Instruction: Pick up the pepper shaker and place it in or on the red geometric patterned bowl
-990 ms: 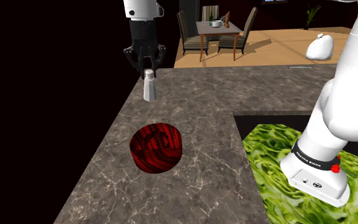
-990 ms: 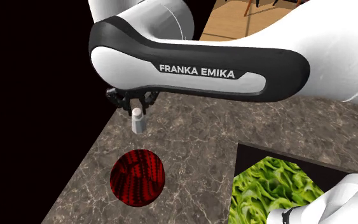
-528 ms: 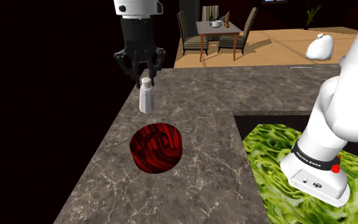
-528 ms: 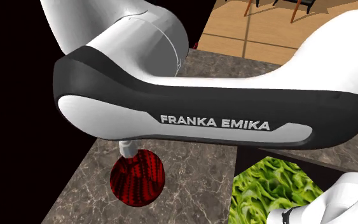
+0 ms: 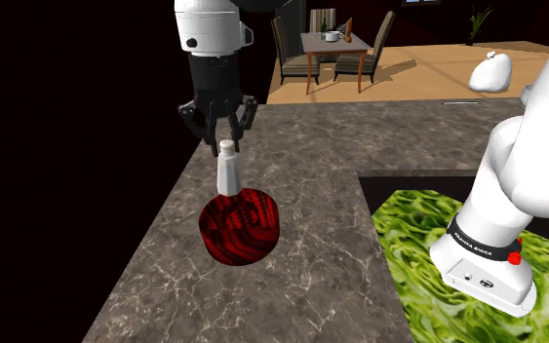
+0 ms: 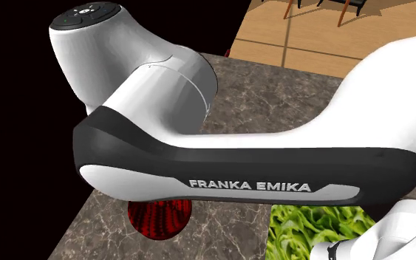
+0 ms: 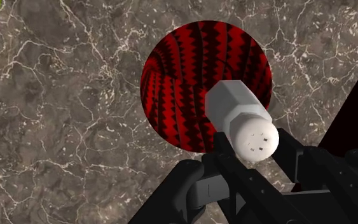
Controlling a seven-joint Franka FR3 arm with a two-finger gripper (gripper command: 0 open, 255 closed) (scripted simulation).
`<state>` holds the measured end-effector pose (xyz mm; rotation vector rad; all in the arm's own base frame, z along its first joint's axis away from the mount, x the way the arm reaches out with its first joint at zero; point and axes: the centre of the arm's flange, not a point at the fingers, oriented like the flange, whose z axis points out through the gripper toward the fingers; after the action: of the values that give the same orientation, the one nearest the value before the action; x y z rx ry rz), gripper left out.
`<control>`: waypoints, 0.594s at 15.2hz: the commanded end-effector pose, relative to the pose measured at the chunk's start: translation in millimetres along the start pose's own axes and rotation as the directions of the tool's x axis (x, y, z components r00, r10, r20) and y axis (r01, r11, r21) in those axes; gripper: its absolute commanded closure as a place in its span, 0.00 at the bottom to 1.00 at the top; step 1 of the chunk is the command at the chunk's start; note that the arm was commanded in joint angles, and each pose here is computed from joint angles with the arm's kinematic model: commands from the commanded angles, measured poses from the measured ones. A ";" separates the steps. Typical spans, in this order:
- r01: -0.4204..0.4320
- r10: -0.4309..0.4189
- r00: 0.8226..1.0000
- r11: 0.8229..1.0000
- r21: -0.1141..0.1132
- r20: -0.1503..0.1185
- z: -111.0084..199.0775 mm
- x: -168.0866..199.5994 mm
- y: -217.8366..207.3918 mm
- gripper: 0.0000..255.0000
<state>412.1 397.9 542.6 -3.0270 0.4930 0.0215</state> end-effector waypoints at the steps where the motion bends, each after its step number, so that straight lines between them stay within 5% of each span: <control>1: 0.000 0.000 1.000 1.000 0.001 0.000 10.9 -0.5 0.5 1.00; 9: 0.000 0.000 1.000 1.000 0.001 0.000 53.0 0.6 3.5 1.00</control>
<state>410.4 400.1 495.6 -3.0270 0.4935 0.0216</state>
